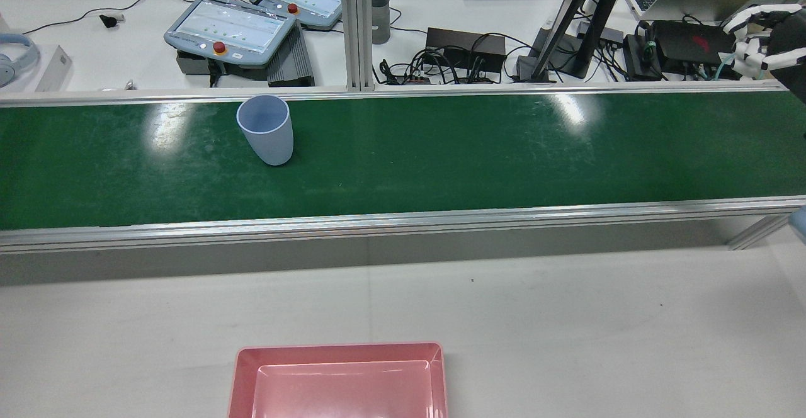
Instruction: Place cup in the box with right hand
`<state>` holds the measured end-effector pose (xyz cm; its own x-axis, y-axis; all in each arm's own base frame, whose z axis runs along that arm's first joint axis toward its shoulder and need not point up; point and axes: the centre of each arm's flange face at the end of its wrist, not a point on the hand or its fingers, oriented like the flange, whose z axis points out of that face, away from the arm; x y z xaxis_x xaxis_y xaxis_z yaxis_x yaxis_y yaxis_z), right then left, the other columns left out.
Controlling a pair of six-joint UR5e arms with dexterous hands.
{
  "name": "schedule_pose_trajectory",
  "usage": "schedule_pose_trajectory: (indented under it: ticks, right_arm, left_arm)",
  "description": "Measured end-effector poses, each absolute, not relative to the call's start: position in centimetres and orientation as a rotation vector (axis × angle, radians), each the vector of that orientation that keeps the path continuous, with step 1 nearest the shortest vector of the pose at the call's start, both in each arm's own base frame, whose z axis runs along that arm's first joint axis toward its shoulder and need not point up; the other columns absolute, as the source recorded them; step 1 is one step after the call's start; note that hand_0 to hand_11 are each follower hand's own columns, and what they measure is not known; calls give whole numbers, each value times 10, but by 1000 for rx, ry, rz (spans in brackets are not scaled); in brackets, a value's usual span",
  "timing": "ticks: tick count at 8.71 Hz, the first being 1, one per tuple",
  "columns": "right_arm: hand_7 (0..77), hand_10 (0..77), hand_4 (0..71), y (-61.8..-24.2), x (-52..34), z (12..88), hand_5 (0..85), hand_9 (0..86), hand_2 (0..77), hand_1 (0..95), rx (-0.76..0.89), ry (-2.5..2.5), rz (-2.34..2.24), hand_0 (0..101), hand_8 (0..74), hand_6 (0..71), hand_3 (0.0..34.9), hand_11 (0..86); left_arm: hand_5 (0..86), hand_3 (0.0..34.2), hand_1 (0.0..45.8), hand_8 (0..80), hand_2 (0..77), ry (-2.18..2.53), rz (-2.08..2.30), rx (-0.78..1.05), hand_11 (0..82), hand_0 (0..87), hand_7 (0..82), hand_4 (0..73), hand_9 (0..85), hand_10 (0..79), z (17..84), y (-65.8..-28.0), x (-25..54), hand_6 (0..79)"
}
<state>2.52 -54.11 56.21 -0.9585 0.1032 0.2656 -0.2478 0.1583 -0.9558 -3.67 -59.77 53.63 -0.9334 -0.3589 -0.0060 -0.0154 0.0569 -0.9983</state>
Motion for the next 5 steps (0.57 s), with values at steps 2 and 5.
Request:
schedule_pose_trajectory:
  ticks: [2, 5]
  right_arm:
    - [698, 584, 349, -540, 26, 562, 256, 698, 605, 360, 140, -2169, 1875, 803, 611, 322, 101, 698]
    - [698, 584, 360, -540, 26, 562, 256, 698, 605, 360, 139, -2169, 1875, 803, 611, 322, 101, 704]
  left_arm:
    - [0, 0, 5, 0, 5, 2083, -1962, -381, 0, 0, 0, 0, 0, 0, 536, -598, -37, 0]
    - [0, 0, 5, 0, 5, 2083, -1962, -381, 0, 0, 0, 0, 0, 0, 536, -598, -37, 0]
